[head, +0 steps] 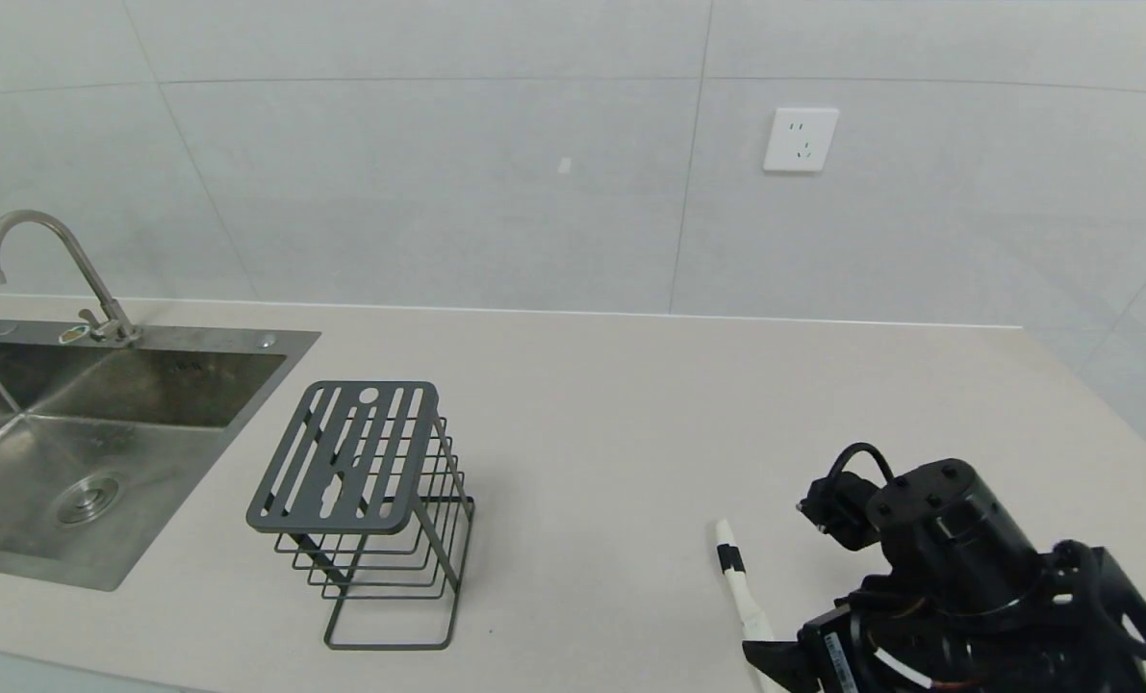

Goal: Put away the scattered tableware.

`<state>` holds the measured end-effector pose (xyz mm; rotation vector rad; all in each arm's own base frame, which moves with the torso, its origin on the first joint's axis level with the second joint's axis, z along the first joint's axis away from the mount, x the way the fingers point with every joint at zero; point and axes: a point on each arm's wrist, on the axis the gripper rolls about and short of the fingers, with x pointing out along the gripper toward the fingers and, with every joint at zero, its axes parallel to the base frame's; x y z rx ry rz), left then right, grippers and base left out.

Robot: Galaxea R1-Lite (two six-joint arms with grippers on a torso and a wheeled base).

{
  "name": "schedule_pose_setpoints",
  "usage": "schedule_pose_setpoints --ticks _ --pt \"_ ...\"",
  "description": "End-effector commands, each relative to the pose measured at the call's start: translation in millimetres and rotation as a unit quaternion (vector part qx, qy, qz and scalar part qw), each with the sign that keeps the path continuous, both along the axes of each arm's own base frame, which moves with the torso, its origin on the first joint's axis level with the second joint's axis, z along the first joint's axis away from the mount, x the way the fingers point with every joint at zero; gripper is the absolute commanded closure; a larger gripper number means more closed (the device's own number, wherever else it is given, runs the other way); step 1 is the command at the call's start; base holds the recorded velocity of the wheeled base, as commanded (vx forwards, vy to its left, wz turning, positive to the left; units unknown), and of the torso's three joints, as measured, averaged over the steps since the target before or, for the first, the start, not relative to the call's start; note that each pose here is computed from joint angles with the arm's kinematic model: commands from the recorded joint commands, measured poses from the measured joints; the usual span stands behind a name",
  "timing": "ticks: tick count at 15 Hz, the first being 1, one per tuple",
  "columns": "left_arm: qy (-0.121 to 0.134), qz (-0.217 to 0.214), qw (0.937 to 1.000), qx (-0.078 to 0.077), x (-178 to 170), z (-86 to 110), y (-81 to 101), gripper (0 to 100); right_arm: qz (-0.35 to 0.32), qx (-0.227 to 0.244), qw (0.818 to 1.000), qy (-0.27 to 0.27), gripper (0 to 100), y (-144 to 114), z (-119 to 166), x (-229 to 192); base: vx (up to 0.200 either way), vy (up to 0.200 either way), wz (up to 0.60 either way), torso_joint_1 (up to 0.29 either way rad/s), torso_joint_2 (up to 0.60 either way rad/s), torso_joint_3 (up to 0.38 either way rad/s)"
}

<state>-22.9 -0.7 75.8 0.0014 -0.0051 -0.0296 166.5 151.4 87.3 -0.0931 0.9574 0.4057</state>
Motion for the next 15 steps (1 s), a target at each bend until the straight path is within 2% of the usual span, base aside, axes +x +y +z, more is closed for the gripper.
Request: schedule_pose_setpoints --ticks 1,6,15 --pt "0.000 -0.001 1.0000 -0.001 0 0.3 0.0 0 -0.001 -0.045 0.999 0.008 0 16 -29 6 0.000 0.000 0.00 0.000 0.00 0.000" --pt "0.000 0.000 1.0000 -0.001 0 0.3 0.0 0 -0.012 -0.097 0.995 0.014 0 23 -52 12 0.000 0.000 0.00 0.000 0.00 0.000" --pt "0.000 -0.001 1.0000 -0.002 0 0.3 0.0 0 -0.028 -0.093 0.995 -0.005 0 35 -62 33 0.000 0.000 0.00 0.000 0.00 0.000"
